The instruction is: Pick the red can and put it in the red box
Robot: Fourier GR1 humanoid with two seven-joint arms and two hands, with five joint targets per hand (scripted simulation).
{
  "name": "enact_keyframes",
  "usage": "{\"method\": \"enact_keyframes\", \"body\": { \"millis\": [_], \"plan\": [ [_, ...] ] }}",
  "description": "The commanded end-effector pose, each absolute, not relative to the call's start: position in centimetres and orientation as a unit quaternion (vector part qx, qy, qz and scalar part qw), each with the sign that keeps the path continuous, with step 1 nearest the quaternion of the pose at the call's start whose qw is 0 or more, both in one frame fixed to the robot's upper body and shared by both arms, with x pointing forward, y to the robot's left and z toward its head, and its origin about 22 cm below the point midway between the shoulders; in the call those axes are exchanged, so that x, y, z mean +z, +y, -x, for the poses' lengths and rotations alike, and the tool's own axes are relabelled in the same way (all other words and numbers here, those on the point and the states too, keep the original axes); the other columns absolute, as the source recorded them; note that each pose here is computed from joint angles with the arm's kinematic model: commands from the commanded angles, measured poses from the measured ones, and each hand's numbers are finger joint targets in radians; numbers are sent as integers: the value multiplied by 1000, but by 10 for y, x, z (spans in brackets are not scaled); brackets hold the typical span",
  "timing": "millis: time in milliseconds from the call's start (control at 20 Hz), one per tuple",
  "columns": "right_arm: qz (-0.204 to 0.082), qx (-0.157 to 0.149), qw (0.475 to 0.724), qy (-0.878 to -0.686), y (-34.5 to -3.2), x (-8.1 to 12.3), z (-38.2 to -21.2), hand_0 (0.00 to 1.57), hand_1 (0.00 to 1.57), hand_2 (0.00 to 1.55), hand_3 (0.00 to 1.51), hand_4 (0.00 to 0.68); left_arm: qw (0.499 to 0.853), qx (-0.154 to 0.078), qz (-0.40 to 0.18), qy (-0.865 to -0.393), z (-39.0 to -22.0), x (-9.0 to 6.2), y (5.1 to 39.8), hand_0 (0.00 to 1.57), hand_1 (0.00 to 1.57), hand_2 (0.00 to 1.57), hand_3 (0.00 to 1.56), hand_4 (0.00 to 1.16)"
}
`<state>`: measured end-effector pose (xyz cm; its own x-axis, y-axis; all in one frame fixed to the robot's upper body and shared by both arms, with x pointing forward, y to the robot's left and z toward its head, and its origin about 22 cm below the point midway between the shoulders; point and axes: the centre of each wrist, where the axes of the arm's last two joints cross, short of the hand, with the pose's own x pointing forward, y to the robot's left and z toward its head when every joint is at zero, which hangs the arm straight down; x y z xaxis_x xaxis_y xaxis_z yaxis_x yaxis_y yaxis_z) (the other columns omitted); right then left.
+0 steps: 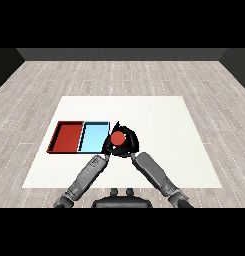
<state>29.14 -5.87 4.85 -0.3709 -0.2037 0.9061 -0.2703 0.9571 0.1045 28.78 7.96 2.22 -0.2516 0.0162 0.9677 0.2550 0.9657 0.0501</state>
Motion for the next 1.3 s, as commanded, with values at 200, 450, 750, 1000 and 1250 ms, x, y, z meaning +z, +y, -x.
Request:
{"method": "enact_keyframes", "body": {
  "millis": [200, 450, 750, 1000, 1250],
  "plan": [
    [-159, 26, 532, -831, -54, 39, -296, 1503, 1503, 1452, 1400, 523, 626, -87, 64, -773, -287, 17, 60, 1552, 1552, 1479, 1384, 868],
    [-161, 23, 524, -836, -44, 61, -284, 1467, 1467, 1439, 1392, 561, 633, -98, 37, -767, -288, 36, 60, 1571, 1571, 1536, 1446, 996],
    [-165, 20, 524, -836, -54, 56, -283, 1518, 1518, 1450, 1391, 541, 619, -88, 29, -780, -289, 34, 40, 1571, 1571, 1495, 1340, 857],
    [-153, 18, 514, -844, -57, 49, -297, 1517, 1517, 1461, 1398, 547, 616, -71, 35, -784, -288, 43, 38, 1571, 1571, 1526, 1425, 873],
    [-208, 17, 529, -823, -53, 58, -291, 1402, 1402, 1408, 1370, 471, 610, -52, 51, -789, -289, 23, 61, 1571, 1571, 1546, 1469, 1025]
  ]
}}
